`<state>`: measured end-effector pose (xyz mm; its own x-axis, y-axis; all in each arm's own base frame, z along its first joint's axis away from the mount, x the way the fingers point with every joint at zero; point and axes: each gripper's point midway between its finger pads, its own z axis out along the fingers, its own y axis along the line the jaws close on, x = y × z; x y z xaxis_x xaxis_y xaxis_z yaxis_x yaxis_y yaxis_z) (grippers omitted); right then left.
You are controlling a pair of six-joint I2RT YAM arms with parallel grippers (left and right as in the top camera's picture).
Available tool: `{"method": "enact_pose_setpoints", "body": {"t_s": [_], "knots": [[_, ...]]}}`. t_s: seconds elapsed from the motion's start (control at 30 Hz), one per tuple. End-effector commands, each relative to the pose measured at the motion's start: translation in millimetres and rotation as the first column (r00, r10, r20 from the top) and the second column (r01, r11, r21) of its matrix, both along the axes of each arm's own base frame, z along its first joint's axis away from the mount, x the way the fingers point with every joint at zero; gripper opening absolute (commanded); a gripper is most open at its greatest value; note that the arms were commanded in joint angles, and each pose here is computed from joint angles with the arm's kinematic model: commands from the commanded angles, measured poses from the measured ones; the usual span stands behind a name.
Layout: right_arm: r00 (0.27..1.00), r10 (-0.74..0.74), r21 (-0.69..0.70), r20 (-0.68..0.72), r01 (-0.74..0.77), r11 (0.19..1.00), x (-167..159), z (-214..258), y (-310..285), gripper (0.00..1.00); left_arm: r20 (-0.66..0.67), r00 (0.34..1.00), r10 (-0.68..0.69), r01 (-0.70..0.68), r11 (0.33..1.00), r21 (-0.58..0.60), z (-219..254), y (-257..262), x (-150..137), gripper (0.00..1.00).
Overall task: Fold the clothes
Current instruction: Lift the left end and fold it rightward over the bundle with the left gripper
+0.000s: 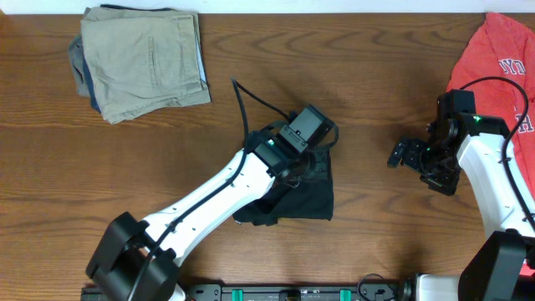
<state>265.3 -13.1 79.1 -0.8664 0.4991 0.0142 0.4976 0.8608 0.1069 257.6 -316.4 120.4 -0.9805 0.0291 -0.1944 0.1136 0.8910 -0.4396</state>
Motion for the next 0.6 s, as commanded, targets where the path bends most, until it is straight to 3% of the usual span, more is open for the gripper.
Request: {"method": "enact_pose_setpoints", "body": {"t_s": [0.0, 0.57], "knots": [[1.0, 0.012, -0.001, 0.01, -0.012, 1.0, 2, 3, 0, 0.99, -0.031, 1.0, 0.003, -0.002, 0.999, 0.035, -18, -1, -2, 0.06], [1.0, 0.012, -0.001, 0.01, -0.012, 1.0, 2, 3, 0, 0.99, -0.012, 0.996, -0.088, 0.088, 0.996, 0.012, -46, -45, -16, 0.07]]}}
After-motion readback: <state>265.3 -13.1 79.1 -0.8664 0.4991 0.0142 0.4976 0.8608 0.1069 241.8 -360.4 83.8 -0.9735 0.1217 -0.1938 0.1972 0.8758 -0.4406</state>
